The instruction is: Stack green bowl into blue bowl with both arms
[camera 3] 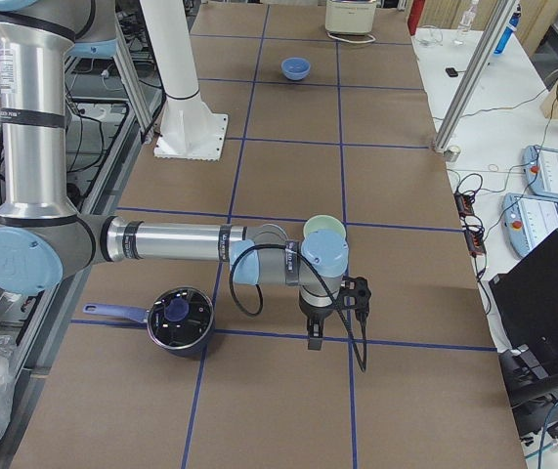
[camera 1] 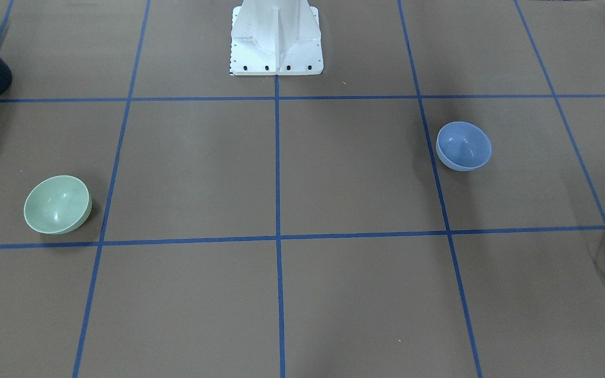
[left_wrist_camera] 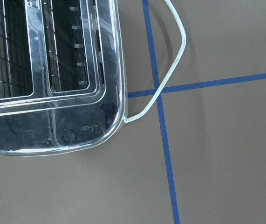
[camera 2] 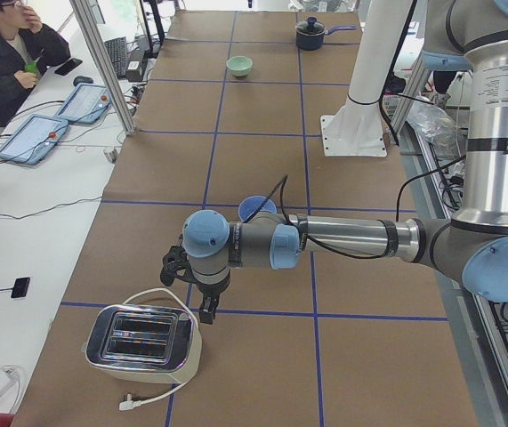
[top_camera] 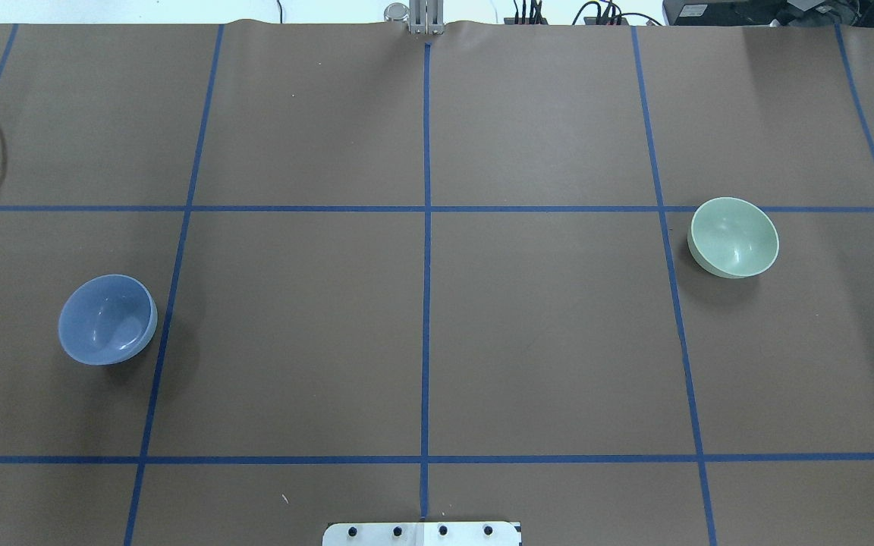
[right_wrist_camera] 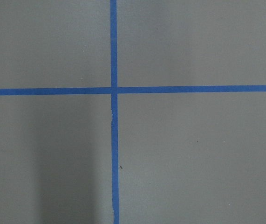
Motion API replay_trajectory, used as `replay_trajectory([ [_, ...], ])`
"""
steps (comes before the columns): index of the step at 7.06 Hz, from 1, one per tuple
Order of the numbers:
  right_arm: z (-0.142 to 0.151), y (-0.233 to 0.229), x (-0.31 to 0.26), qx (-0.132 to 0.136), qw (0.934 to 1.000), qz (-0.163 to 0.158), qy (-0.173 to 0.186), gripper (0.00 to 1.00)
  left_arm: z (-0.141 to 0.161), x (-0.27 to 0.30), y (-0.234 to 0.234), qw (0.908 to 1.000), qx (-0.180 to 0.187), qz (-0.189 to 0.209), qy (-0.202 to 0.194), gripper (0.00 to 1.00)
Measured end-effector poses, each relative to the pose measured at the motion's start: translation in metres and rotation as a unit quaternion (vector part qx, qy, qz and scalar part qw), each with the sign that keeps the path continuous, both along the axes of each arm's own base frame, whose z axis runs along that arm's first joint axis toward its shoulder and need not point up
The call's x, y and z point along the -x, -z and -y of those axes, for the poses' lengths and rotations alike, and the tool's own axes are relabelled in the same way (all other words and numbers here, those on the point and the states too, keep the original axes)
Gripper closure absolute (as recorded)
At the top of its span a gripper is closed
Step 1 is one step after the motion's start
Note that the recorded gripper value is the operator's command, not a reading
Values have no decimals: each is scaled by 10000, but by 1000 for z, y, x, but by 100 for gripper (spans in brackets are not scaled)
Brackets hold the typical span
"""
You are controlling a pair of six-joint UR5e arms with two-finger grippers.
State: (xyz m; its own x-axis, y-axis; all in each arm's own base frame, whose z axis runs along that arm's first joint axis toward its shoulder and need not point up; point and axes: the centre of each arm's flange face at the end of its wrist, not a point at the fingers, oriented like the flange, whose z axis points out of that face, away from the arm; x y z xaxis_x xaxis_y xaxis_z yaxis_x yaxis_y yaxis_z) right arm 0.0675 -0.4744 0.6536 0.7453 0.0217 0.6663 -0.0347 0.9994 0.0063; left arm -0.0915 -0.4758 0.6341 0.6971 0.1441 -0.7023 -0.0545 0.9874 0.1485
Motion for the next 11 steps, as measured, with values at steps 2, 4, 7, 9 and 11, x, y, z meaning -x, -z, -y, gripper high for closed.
replay_trajectory([
  [2,0,1,0,-12,10000,4,2,0,0,0,3,10000,-17,1,10,1],
  [4,1,6,1,-120,9999,89,5,0,4,0,12,9999,-107,6,7,1],
  [7,7,20,7,-571,9982,192,72,0,21,1,34,9995,-327,20,9,1],
  [9,22,45,29,-821,9960,211,273,0,39,2,50,9991,-430,21,55,1],
  [11,38,68,40,-1060,9934,217,374,0,43,2,56,9980,-623,21,99,1],
])
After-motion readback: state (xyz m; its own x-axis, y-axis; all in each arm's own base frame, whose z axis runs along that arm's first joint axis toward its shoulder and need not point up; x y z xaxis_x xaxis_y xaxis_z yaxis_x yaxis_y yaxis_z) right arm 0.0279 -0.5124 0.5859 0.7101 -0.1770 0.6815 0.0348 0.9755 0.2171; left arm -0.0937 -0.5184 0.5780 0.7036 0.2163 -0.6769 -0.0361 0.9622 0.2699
